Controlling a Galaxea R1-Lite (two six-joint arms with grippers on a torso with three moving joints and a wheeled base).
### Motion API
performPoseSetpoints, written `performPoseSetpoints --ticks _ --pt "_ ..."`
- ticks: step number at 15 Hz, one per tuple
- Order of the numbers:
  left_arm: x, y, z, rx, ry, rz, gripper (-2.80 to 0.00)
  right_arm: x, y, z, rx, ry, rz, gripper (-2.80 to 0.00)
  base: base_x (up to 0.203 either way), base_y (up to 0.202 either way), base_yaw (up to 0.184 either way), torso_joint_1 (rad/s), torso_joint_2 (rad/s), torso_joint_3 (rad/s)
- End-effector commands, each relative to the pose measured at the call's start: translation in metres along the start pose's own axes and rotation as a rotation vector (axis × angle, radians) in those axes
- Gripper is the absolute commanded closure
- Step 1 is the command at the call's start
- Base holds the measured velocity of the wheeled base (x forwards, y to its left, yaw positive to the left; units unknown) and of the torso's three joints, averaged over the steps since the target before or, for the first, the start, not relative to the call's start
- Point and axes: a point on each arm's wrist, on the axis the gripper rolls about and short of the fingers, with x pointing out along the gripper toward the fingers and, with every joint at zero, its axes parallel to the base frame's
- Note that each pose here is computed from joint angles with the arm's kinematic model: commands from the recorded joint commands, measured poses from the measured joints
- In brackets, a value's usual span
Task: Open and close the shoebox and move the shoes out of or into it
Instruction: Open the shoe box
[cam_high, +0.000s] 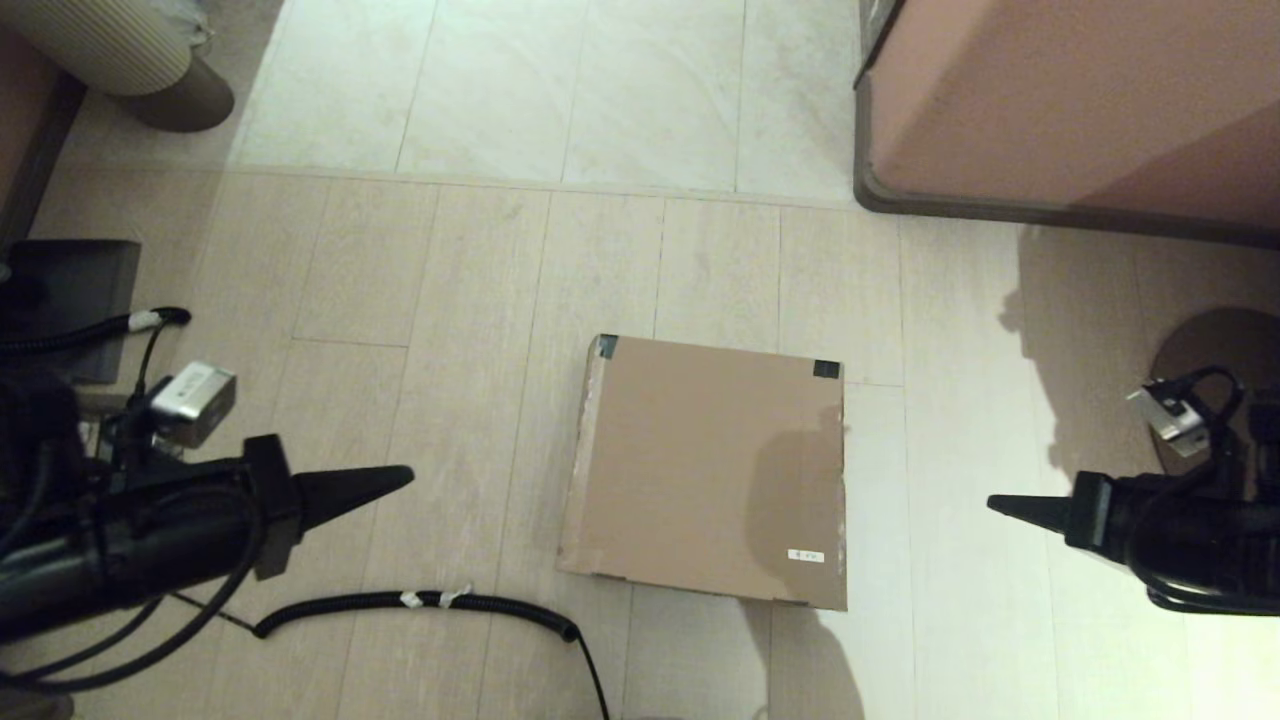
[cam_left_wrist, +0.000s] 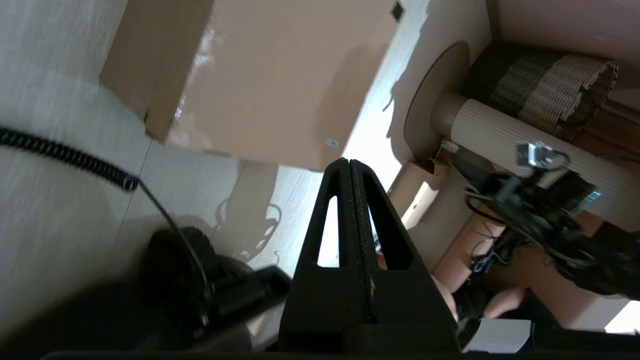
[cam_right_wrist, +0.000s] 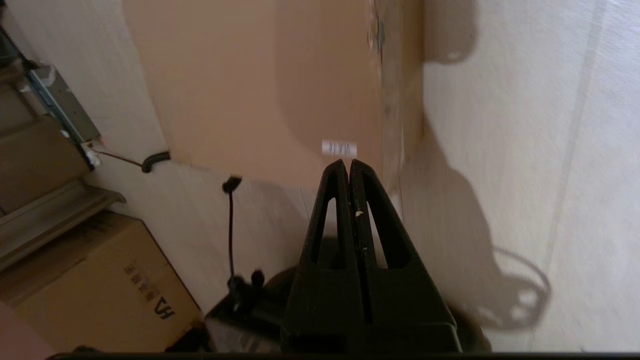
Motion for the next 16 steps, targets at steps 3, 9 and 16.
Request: performPoseSetpoints --ticks 3,9,16 --pt "0.069 0.060 -0.001 -0.072 0.096 0.007 0.00 0.082 -0.051 -0.011 0.037 0.061 0.044 0.00 0.000 0.000 0.000 0.000 0.00 0.000" --pt "0.101 0.078 0.006 -0.062 0.095 -0.013 0.00 0.120 -0.082 -0.034 -0.020 0.069 0.050 0.00 0.000 0.000 0.000 0.000 0.00 0.000" --pt "0.134 0.080 0.018 -0.024 0.094 -0.051 0.00 0.172 -0.116 -0.068 -0.067 0.016 0.070 0.00 0.000 0.000 0.000 0.000 0.00 0.000"
